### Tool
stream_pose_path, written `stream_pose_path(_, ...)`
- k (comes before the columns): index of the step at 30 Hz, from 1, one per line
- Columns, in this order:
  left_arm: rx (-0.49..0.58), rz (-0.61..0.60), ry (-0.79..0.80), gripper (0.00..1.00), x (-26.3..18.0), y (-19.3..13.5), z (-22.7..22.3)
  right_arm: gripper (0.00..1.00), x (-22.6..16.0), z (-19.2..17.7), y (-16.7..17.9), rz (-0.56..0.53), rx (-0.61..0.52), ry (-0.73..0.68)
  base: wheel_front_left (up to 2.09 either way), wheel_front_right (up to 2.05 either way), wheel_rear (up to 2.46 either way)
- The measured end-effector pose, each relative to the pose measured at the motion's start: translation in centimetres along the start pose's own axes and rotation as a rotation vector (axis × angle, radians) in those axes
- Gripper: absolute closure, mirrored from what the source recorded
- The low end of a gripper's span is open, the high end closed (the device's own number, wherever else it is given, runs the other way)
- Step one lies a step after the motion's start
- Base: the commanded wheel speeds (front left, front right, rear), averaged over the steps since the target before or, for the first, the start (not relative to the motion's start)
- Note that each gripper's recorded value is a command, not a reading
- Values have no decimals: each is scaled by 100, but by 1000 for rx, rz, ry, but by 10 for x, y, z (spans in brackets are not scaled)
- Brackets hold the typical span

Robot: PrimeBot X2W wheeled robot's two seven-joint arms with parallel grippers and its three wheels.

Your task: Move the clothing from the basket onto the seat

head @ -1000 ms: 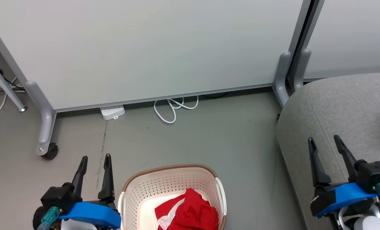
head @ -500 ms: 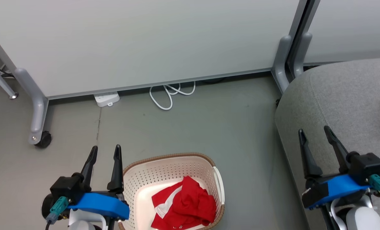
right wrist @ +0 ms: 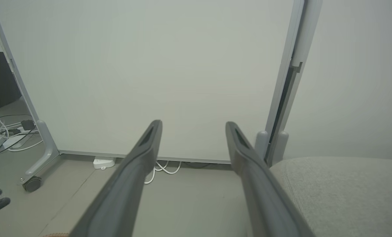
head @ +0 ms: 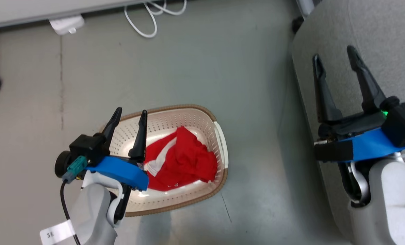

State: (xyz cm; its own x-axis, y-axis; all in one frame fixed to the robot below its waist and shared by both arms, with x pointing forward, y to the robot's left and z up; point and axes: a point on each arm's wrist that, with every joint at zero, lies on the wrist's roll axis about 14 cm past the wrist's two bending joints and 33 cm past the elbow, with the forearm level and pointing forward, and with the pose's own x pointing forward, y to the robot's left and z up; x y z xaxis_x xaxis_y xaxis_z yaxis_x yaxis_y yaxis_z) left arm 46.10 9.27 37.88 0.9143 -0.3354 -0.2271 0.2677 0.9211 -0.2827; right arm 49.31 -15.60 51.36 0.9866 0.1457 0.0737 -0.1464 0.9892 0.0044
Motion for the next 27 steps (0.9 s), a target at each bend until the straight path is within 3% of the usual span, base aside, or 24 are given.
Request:
stream_pose_path(6,-26,-49,194,0,38,7,-75,0,37,-23,-4,18,-17,-14,0,0,0)
stream_pose_path(12,-69,-99,374,0,64,5,-155,0,53,-72,-14,14,-2,44,0,0,0)
stream_pose_path(19,-82,-169,612,0,58,0,-249,0,48,-135,-23,6,1,155,0,0,0)
stream_pose_path(27,-124,-165,761,0,55,1,-311,0,32,-173,-40,-30,-18,234,0,0,0)
